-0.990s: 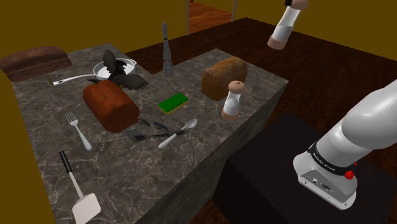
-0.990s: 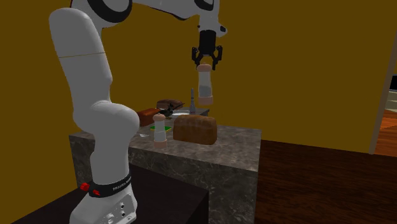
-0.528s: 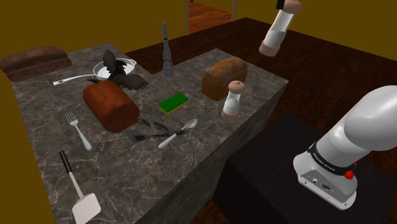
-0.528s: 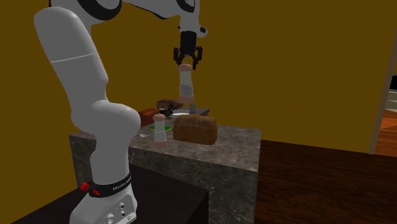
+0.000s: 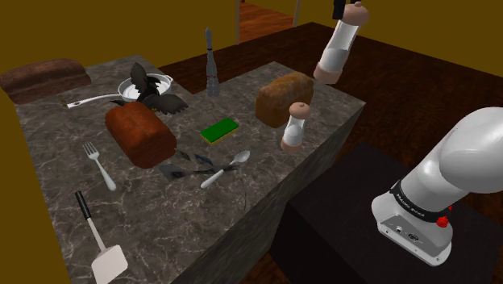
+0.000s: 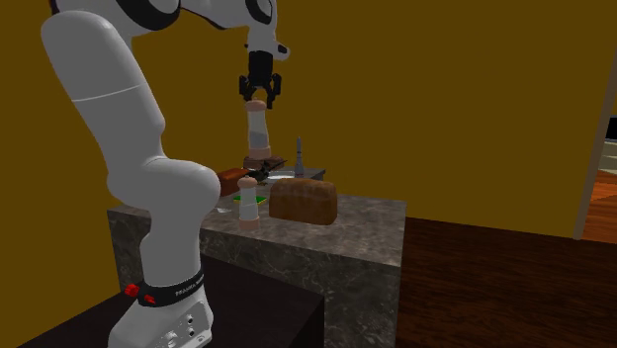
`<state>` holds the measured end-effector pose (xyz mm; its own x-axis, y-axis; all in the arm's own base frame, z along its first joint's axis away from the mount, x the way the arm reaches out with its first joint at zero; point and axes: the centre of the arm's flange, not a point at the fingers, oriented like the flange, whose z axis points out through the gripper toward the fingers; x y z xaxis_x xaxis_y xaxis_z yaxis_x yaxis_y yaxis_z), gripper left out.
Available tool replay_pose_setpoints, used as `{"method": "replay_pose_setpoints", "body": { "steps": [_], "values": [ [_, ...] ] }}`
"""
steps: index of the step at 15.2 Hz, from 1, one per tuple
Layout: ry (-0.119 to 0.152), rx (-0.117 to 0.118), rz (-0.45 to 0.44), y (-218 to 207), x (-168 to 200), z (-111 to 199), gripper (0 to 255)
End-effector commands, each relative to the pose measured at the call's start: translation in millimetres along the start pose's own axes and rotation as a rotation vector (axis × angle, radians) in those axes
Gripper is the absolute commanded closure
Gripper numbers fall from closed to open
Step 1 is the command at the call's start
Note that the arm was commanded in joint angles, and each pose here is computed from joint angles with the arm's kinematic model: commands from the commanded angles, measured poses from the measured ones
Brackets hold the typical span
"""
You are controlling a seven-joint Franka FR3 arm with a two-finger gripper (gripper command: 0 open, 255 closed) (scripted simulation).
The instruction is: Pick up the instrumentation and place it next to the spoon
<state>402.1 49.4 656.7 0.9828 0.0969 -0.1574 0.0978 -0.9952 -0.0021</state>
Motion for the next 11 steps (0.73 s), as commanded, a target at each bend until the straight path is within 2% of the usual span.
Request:
{"method": "replay_pose_setpoints", "body": {
  "steps": [1,11],
  "values": [
    [0.0,0.0,0.002,-25.3,-4.2,1.3,255],
    [0.0,0.0,0.002,-156.5,-18.8,3.4,255]
  ]
}}
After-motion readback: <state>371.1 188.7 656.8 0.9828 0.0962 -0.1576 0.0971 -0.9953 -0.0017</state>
